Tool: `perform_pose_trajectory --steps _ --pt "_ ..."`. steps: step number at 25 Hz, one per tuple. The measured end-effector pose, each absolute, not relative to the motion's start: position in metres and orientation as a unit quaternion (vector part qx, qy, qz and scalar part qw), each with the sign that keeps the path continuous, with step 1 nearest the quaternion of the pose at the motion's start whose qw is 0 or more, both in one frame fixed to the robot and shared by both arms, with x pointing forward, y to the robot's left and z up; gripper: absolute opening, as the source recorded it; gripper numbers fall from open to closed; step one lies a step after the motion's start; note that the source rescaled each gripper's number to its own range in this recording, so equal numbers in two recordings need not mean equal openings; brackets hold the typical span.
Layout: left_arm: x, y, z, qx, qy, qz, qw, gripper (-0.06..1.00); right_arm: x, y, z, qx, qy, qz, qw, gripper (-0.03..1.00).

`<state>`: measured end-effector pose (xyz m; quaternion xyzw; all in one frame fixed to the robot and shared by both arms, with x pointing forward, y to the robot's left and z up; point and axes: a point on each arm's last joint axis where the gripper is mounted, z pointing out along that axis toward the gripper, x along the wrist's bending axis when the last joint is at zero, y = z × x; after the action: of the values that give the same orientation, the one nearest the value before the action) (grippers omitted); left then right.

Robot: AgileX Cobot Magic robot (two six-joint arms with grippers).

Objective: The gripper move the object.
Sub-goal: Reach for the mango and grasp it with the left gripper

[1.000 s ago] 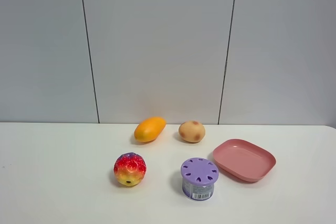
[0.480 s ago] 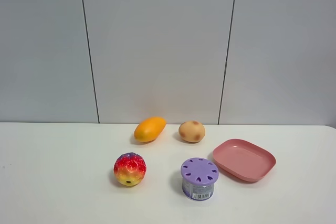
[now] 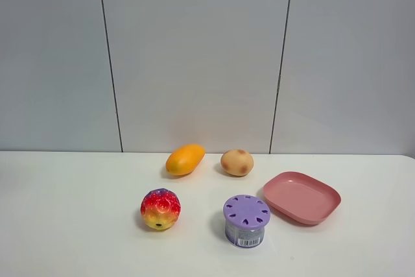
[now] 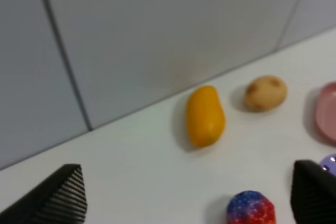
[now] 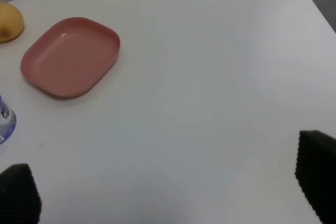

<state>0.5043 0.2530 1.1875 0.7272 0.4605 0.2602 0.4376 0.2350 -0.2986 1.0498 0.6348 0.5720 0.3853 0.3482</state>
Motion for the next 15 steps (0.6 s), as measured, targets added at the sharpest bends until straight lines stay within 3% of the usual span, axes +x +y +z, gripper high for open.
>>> perform_pose_trajectory --steps 8,15 --pt "0.596 0.171 1.125 0.793 0.431 0.155 0.402 0.51 0.235 -0.299 1.050 0.635 0.572 0.385 0.348 1.00" --pt "0.653 0.121 1.068 0.819 0.427 0.125 0.362 0.51 0.235 -0.299 1.050 0.635 0.572 0.385 0.348 1.00"
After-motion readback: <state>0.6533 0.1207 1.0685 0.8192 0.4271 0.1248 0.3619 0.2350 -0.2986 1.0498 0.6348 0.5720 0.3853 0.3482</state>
